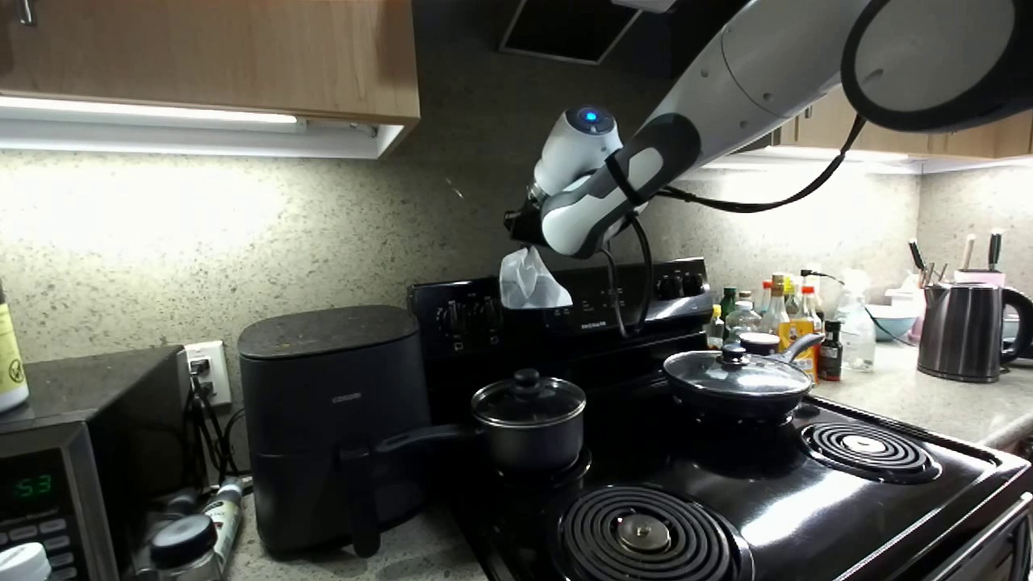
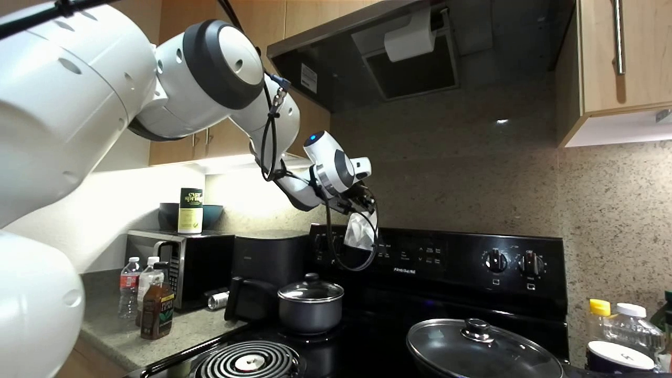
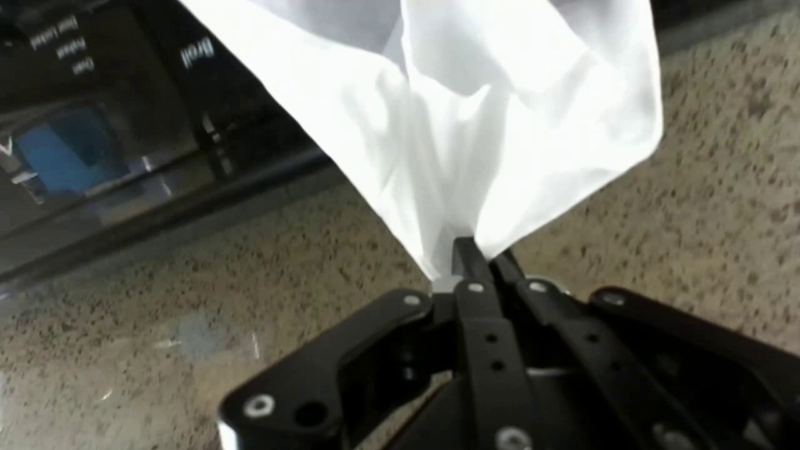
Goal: Use the tissue to wipe the kitchen control pad
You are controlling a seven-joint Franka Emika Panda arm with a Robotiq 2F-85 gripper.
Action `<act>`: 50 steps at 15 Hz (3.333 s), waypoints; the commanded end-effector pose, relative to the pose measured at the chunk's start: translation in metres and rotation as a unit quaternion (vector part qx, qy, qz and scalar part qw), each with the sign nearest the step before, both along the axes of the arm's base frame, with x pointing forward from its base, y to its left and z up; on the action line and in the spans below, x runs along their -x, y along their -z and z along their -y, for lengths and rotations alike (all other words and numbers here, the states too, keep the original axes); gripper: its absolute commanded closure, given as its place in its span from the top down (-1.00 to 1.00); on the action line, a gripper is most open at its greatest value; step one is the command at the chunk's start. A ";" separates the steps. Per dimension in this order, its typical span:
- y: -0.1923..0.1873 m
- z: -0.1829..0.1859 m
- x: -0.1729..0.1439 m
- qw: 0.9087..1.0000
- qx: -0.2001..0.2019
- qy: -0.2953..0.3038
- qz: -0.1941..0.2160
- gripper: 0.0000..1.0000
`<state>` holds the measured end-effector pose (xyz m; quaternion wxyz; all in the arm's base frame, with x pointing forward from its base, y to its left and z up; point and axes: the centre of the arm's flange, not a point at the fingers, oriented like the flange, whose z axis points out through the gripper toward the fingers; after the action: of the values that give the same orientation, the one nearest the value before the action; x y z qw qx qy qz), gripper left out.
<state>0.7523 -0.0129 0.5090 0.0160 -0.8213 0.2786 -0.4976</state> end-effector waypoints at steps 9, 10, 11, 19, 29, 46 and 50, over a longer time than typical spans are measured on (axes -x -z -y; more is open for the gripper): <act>-0.016 0.008 -0.003 0.997 0.012 0.053 0.063 -0.87; -0.017 0.006 0.001 0.998 0.006 0.043 0.055 -0.87; -0.017 0.002 0.003 0.999 0.000 0.029 0.039 -0.87; 0.054 -0.010 0.006 0.990 0.030 -0.019 -0.136 -0.87; 0.068 0.051 -0.007 0.976 0.076 0.083 -0.187 -0.86; -0.016 0.087 0.023 0.961 0.008 0.276 0.002 -0.87; 0.000 0.054 0.006 0.973 0.013 0.227 -0.036 -0.86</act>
<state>0.7436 -0.0915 0.5193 -0.1294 -0.7285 0.4782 -0.4733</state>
